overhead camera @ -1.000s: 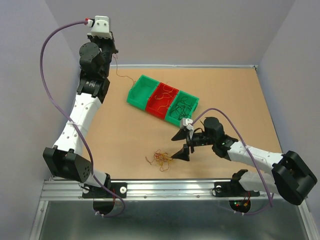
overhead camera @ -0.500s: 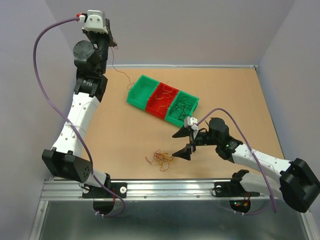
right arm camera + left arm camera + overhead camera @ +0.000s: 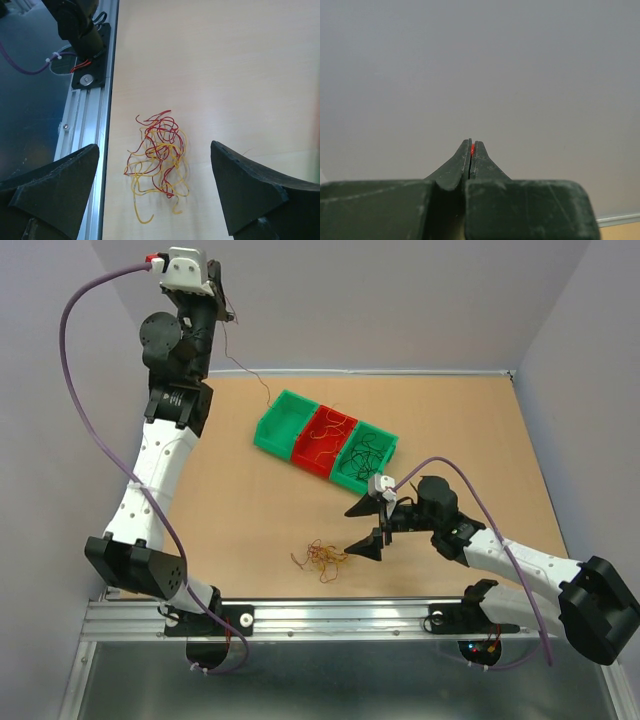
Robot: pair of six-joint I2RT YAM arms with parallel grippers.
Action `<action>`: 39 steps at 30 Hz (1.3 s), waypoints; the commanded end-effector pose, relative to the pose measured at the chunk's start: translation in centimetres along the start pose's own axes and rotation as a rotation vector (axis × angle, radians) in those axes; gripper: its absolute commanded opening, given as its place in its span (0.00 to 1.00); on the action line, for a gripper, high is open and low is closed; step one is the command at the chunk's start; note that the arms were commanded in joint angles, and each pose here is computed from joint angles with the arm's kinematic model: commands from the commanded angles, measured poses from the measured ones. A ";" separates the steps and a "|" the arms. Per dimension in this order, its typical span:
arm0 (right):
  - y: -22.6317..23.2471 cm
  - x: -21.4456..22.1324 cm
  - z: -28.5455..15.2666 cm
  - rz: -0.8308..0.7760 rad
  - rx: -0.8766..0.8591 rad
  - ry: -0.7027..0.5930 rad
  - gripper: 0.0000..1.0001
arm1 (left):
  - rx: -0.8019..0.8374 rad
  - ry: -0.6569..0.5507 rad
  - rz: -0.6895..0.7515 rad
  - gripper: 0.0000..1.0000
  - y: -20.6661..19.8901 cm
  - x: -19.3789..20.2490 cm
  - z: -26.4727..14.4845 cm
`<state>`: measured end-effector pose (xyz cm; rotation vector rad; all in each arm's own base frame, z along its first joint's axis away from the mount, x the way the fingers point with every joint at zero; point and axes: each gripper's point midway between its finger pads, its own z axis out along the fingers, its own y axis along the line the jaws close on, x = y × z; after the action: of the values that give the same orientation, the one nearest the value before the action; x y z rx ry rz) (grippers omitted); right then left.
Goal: Untangle the cables
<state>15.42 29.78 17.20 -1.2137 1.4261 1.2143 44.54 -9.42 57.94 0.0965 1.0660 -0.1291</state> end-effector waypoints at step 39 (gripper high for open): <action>-3.1 -1.1 0.6 0.061 0.156 -0.031 0.96 | 0.133 0.403 0.106 0.00 -3.7 28.1 1.2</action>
<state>16.10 29.66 15.86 -1.1744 1.4980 1.1914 57.98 -16.17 30.54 0.3400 1.5199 -0.1816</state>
